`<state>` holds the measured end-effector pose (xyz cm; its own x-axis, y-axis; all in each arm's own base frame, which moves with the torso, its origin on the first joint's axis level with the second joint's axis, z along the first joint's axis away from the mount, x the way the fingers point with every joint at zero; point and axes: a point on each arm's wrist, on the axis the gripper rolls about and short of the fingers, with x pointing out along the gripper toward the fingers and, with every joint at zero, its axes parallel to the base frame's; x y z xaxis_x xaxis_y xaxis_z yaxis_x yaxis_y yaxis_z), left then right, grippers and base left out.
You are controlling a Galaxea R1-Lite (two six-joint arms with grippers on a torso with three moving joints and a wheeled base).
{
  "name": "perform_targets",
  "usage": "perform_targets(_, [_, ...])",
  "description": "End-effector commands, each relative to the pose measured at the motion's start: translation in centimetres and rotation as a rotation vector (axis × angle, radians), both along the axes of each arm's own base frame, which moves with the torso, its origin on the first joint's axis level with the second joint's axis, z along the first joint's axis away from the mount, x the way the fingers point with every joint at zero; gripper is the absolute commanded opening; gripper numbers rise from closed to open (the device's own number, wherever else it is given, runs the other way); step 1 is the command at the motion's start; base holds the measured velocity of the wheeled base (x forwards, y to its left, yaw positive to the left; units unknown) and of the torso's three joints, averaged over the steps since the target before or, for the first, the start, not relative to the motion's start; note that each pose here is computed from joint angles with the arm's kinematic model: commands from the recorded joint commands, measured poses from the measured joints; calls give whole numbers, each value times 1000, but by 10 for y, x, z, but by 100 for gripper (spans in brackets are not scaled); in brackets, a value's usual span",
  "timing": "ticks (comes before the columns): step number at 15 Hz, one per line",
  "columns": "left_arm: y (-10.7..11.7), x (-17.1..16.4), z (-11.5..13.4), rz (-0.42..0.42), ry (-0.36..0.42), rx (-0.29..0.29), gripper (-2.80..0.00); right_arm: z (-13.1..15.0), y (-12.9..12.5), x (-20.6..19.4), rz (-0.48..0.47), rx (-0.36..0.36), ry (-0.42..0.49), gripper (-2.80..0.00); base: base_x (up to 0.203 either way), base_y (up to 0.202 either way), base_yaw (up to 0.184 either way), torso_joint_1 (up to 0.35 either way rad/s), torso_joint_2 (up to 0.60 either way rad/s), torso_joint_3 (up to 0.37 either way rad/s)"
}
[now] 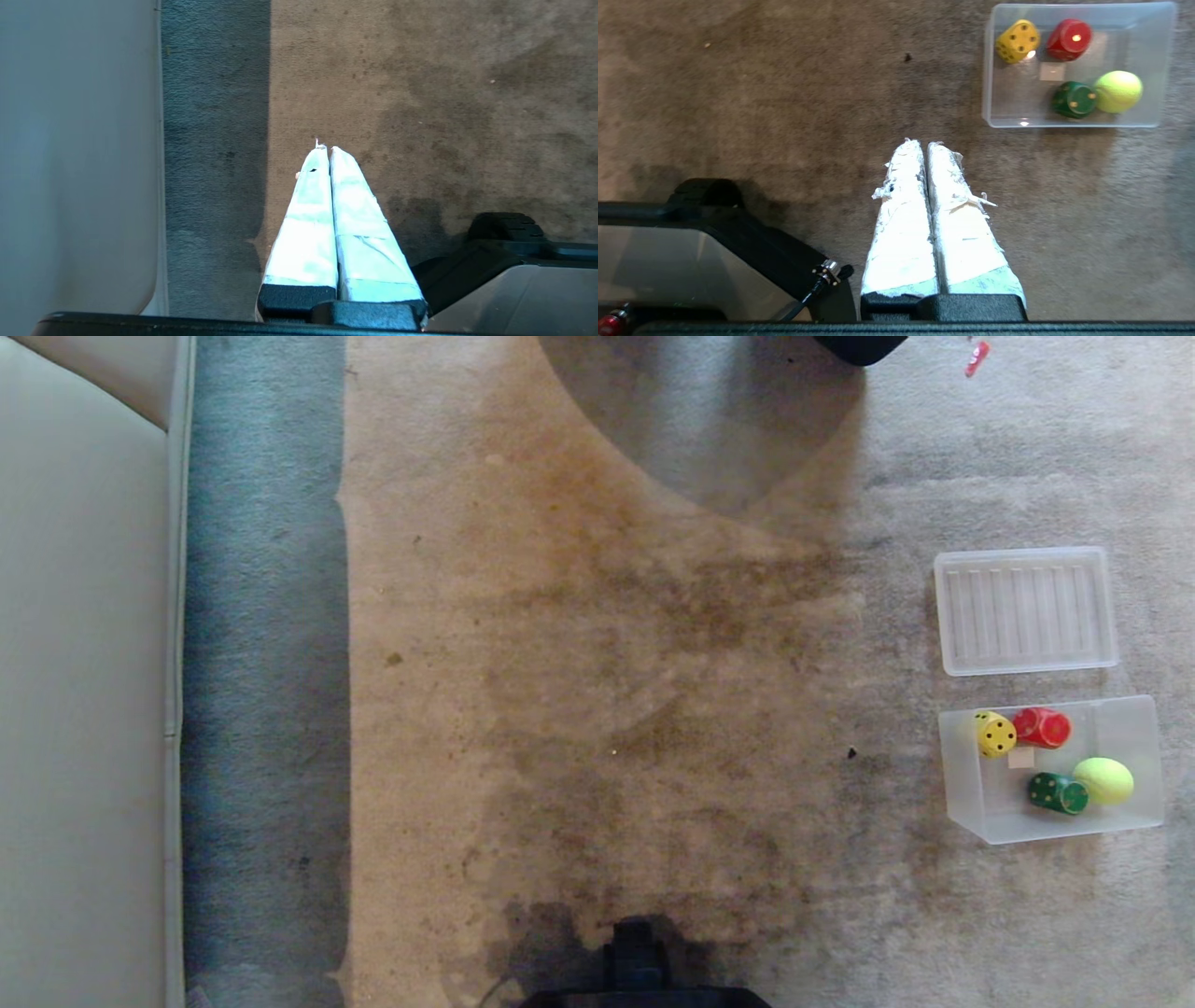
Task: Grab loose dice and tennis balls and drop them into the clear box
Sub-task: Pick up the ball on the table
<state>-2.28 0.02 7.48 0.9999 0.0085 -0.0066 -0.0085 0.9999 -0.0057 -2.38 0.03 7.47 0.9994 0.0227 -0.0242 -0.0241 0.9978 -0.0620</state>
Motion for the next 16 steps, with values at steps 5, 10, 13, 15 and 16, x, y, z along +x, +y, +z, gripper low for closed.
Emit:
perform_targets(5, [0, 0, 0, 1, 0, -2, -280, 0, 0, 0, 2, 0, 2, -280, 0, 0, 0, 2, 1, 60])
perform_targets(10, [0, 0, 0, 1, 0, -2, -280, 0, 0, 0, 2, -2, 2, -280, 0, 0, 0, 0, 2, 192])
perform_targets(13, [0, 0, 0, 1, 0, -2, -280, 0, 0, 0, 3, 0, 1, -280, 0, 0, 0, 3, 4, 204])
perform_targets(15, [0, 0, 0, 1, 1, -2, -280, 0, 0, 0, 3, -2, 2, -280, 0, 0, 0, -1, 1, 198])
perform_targets(16, [0, 0, 0, 1, 0, -2, -280, 0, 0, 0, 2, 0, 3, -280, 0, 0, 0, 3, 2, 203])
